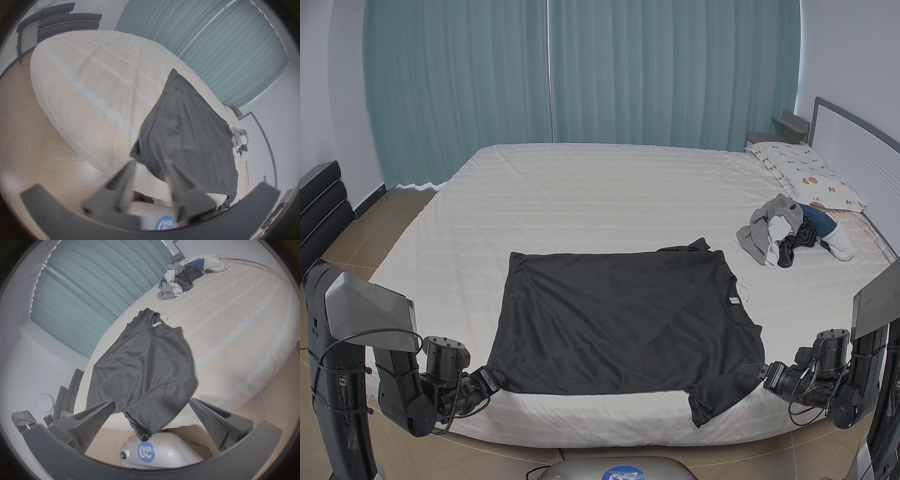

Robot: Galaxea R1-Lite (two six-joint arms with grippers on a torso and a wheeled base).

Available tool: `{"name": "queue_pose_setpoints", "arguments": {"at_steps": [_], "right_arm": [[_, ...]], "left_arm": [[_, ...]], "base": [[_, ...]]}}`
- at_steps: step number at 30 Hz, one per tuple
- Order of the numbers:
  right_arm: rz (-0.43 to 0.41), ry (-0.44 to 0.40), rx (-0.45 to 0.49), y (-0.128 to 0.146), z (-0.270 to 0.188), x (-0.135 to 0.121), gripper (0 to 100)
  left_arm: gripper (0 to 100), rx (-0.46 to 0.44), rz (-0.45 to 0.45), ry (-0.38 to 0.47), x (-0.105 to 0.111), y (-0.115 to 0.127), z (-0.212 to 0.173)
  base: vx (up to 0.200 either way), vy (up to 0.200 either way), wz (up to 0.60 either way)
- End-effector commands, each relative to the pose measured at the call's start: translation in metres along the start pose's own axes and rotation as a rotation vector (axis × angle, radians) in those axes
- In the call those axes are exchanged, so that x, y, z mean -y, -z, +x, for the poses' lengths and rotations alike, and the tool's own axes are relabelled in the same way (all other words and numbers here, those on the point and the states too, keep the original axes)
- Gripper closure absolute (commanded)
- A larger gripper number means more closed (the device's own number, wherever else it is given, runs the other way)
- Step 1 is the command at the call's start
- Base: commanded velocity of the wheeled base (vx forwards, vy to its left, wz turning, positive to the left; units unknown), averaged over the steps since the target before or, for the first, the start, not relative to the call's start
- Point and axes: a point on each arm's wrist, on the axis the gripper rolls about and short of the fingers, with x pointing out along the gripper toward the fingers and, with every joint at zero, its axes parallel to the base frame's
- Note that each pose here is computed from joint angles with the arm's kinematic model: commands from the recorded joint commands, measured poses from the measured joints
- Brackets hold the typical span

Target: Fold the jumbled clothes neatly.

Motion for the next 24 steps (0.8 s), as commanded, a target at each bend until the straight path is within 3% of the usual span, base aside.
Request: {"name": "queue_pose_setpoints", "arguments": {"at_steps": [1,8,24], "right_arm": [[-0.002,-0.002,0.002,0.0001,0.0003,0.0,0],[-0.001,-0.001,0.001,0.0004,-0.0004,0.0,0],[-0.026,0.007,-0.009,0.0022,-0.0012,0.0016,0]], "left_arm": [[100,-0.002,0.024,-0.031,-0.0042,0.0027,0.0011],[100,0.039,0.074,-0.076,-0.0056,0.0021,-0.0017],[100,0.042,0.156,-0.133,-0.0132,0.0048,-0.0079]], "base": [[0.0,0.0,0.0],[0.0,0.0,0.0],[0.0,0.0,0.0]]}}
